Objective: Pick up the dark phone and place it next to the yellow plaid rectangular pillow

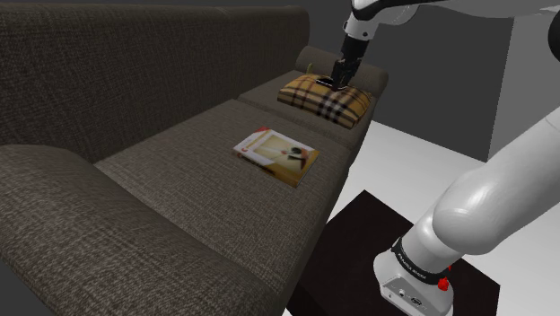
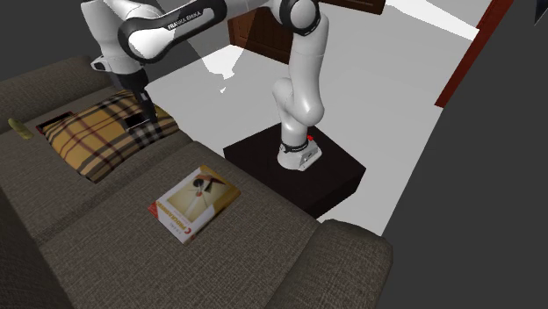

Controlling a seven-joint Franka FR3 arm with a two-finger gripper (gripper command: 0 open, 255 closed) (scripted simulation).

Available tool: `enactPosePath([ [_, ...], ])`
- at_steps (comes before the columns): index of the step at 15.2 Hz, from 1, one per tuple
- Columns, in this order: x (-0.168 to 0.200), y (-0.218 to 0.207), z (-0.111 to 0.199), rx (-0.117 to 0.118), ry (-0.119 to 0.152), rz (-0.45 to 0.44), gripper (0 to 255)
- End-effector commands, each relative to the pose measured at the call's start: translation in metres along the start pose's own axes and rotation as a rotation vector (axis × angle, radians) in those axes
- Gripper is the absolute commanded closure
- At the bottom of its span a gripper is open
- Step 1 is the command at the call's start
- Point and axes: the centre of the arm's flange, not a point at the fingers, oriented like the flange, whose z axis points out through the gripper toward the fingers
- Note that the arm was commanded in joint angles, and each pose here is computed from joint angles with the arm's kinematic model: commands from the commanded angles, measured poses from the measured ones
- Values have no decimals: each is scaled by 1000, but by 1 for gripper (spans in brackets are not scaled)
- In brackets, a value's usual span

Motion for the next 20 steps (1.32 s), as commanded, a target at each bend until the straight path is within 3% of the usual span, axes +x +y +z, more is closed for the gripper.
enactPosePath([
  [1,0,3,9,0,0,-1,255],
  [20,-3,4,109,0,0,-1,255],
])
